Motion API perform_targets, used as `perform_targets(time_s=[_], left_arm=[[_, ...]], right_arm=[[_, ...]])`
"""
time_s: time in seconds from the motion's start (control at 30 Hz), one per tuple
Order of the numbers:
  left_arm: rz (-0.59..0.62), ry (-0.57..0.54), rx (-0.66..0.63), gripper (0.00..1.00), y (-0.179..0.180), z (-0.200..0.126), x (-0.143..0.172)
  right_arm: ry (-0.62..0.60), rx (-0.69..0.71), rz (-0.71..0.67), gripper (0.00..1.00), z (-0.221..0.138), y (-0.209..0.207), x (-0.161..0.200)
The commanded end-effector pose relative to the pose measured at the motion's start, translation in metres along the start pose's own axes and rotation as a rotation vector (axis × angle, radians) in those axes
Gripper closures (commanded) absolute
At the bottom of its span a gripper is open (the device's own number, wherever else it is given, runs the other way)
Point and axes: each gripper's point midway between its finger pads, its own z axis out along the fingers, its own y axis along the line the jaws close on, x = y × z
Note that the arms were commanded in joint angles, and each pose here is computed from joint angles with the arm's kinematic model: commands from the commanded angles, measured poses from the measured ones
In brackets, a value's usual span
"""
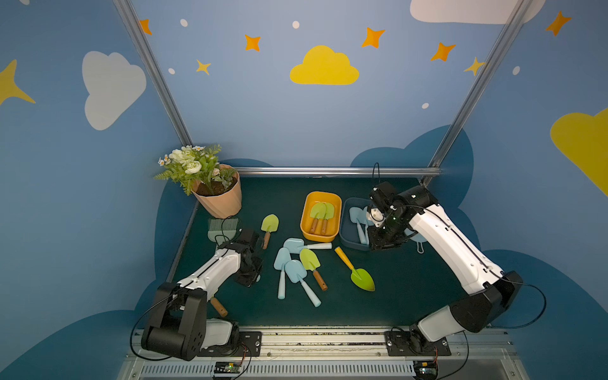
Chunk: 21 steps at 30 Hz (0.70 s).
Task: Sort the small shovels by color and place them into the storage box
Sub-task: Pick up the shovel from the center of the board.
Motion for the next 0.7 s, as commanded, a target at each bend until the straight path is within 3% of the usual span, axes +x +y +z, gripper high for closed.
perform_targets(time_s=[0.0, 0.43, 0.67], left_arm=[[0.016, -0.003, 0.017, 0.95, -0.003, -0.01, -0.001], [0.06, -0.018, 0.099, 0.97, -0.003, -0.038, 0.002], [0.202, -0.029, 0.13, 0.97, -0.014, -0.071, 0.008]], right_arm=[[-0.015, -0.013, 0.002, 0.59, -0.004, 0.0, 0.004], [-0.011, -0.023, 0.013, 0.59, -0.006, 0.004, 0.011], [-0.023, -0.027, 0.033, 0.6, -0.012, 0.003, 0.017]])
